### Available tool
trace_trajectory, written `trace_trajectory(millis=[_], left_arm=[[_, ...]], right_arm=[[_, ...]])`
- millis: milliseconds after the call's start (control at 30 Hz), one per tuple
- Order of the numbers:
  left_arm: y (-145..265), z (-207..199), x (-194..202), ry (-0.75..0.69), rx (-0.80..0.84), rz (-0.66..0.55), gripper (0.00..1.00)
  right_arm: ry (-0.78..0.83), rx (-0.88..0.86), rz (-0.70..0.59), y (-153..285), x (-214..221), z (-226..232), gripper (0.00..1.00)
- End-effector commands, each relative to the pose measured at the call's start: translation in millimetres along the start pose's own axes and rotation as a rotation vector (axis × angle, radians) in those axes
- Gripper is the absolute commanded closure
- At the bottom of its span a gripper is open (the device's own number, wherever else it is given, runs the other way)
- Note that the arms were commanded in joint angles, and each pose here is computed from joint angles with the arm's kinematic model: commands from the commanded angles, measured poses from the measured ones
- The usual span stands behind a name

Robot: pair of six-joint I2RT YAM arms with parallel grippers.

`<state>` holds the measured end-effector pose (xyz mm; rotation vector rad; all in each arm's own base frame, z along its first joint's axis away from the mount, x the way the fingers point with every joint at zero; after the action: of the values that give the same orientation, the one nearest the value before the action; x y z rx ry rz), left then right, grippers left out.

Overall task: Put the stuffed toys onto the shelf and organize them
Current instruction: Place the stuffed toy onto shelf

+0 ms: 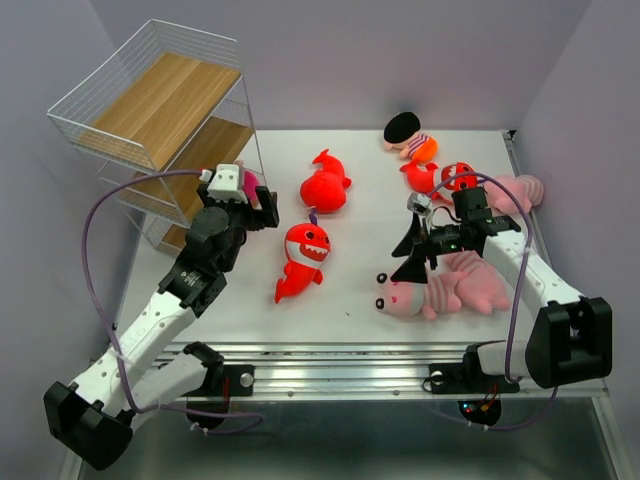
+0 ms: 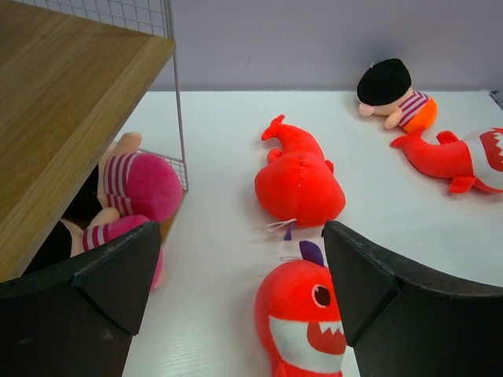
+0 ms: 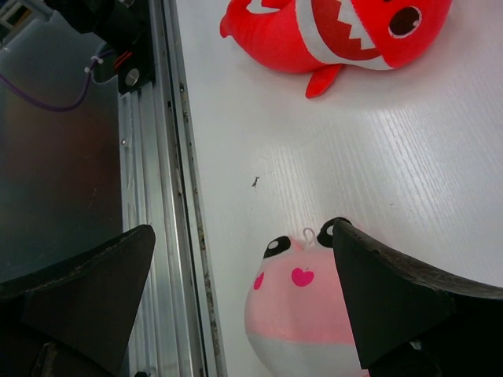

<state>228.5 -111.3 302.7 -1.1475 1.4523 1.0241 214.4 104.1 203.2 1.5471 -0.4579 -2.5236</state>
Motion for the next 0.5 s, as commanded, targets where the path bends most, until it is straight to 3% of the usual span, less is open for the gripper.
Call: trace_trajectory(millis=[0,267,467], left_arm=[[16,-8,-30,0.11,0.049,-0.043,0.06],[57,-8,-49,0.225,0.136,-0.037,0.06],[101,7,-57,0.277,0.134,-0.096,0.01]], right_arm=[[0.069,0.006,-0.025,5,-12,4,0.0],[0.077,0.159,0.015,17,-32,-4,0.0],[0.032,0.647,-0.007,64,-100,-39,0.0]])
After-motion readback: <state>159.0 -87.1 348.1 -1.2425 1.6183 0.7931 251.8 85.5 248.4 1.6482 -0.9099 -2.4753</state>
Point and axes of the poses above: each gripper's point midway between its finger pads, its own y axis back along the fingers, its own z axis along the line the jaws close on, x = y × z, the point moved 9 cm from there along y, back along the fingers, and after that the axes turned 1 degree about y, right-handed, at the moved point
